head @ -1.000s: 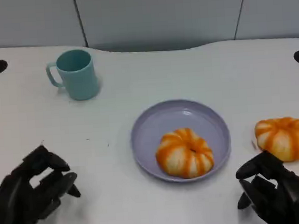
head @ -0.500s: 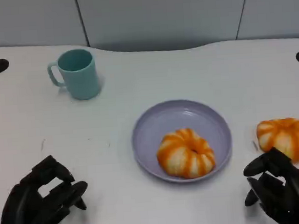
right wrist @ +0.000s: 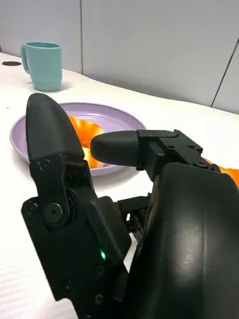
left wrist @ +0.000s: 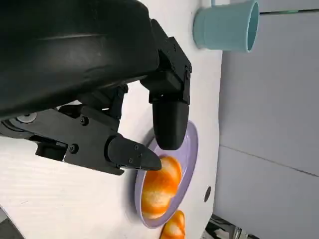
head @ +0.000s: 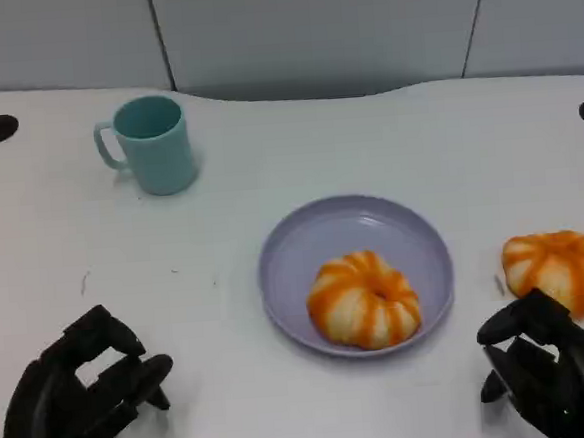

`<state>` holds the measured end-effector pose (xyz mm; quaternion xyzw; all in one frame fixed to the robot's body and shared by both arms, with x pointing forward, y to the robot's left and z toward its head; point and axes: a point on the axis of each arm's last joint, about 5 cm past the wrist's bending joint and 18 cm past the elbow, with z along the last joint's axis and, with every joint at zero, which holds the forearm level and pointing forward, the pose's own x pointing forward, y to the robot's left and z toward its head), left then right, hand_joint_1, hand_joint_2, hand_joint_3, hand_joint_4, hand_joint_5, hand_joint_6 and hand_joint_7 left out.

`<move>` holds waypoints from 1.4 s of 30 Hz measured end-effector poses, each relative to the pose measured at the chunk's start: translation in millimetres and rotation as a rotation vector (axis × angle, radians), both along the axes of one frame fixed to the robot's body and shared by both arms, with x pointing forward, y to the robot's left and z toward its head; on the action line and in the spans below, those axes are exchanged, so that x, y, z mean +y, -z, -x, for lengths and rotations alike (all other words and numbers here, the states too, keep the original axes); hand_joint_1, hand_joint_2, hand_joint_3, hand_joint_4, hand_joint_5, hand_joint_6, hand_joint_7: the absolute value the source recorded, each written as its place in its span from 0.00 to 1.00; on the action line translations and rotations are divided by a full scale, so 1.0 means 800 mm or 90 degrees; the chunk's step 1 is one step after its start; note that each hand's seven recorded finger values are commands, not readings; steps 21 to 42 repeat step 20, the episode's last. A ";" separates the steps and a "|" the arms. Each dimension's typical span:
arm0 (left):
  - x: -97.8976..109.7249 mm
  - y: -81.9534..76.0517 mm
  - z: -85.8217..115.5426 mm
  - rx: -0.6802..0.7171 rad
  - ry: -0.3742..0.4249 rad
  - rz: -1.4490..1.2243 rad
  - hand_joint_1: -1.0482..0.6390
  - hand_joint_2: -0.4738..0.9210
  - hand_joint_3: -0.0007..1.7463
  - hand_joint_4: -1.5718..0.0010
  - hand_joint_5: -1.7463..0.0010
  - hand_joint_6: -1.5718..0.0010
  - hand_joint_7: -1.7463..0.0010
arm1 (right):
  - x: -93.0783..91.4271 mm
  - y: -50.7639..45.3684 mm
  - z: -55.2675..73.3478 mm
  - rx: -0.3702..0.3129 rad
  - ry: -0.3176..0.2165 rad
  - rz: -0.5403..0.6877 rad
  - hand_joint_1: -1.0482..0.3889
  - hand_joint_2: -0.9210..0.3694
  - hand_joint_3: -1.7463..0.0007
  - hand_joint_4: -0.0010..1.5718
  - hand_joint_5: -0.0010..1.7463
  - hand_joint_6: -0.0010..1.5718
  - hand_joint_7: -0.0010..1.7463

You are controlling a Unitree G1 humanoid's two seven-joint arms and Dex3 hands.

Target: Grasp the bread from the table and place it into the plate.

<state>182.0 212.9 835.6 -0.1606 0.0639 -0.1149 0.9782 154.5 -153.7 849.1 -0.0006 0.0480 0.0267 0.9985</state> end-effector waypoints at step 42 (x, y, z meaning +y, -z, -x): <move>0.001 0.001 -0.003 0.000 0.000 0.001 0.53 0.99 0.06 0.54 0.00 0.65 0.00 | -0.001 0.001 0.000 0.005 -0.001 0.001 0.54 0.00 0.82 0.35 1.00 0.21 1.00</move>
